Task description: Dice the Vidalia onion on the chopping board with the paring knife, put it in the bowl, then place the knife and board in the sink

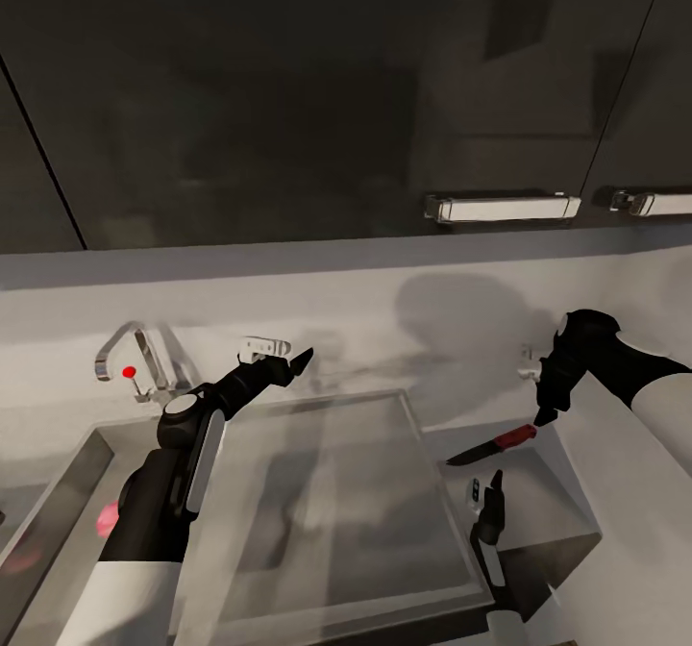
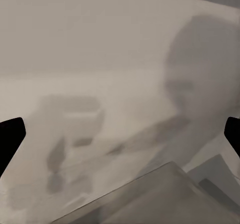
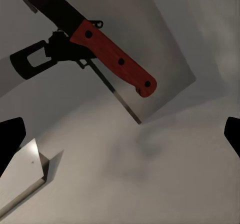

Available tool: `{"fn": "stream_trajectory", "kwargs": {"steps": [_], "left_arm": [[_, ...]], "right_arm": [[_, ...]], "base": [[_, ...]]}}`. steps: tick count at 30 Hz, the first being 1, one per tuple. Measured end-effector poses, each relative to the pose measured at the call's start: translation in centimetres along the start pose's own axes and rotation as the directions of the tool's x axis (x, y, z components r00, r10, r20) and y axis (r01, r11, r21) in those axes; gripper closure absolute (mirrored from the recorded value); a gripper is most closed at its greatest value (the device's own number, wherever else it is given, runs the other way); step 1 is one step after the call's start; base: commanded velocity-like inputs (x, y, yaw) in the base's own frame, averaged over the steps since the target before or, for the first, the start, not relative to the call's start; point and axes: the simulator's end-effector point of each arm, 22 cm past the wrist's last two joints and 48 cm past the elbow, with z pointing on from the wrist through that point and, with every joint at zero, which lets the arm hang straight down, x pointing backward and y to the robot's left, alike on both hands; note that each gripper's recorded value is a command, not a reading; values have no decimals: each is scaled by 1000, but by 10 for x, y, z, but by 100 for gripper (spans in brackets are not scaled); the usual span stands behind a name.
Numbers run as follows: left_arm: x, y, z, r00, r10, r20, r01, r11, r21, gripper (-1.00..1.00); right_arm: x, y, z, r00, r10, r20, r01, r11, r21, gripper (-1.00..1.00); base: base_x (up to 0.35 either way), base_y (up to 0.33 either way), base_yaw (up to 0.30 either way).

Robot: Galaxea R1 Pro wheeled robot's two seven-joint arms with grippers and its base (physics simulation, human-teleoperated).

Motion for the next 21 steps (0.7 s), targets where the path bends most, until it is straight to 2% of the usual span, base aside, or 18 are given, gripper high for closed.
{"fn": "stream_trajectory", "kwargs": {"steps": [6, 14, 21], "left_arm": [[0, 0, 0, 1000, 0, 1, 0, 1000, 0, -100], [0, 0, 0, 1000, 0, 0, 0, 1000, 0, -100], [0, 0, 0, 1000, 0, 0, 0, 1000, 0, -100]], "right_arm": [[0, 0, 0, 1000, 0, 0, 0, 1000, 0, -100], [0, 0, 0, 1000, -1, 0, 1, 1000, 0, -100], [0, 0, 0, 1000, -1, -1, 1, 1000, 0, -100]], "base": [[189, 0, 0], [57, 0, 0], [142, 0, 0]]}}
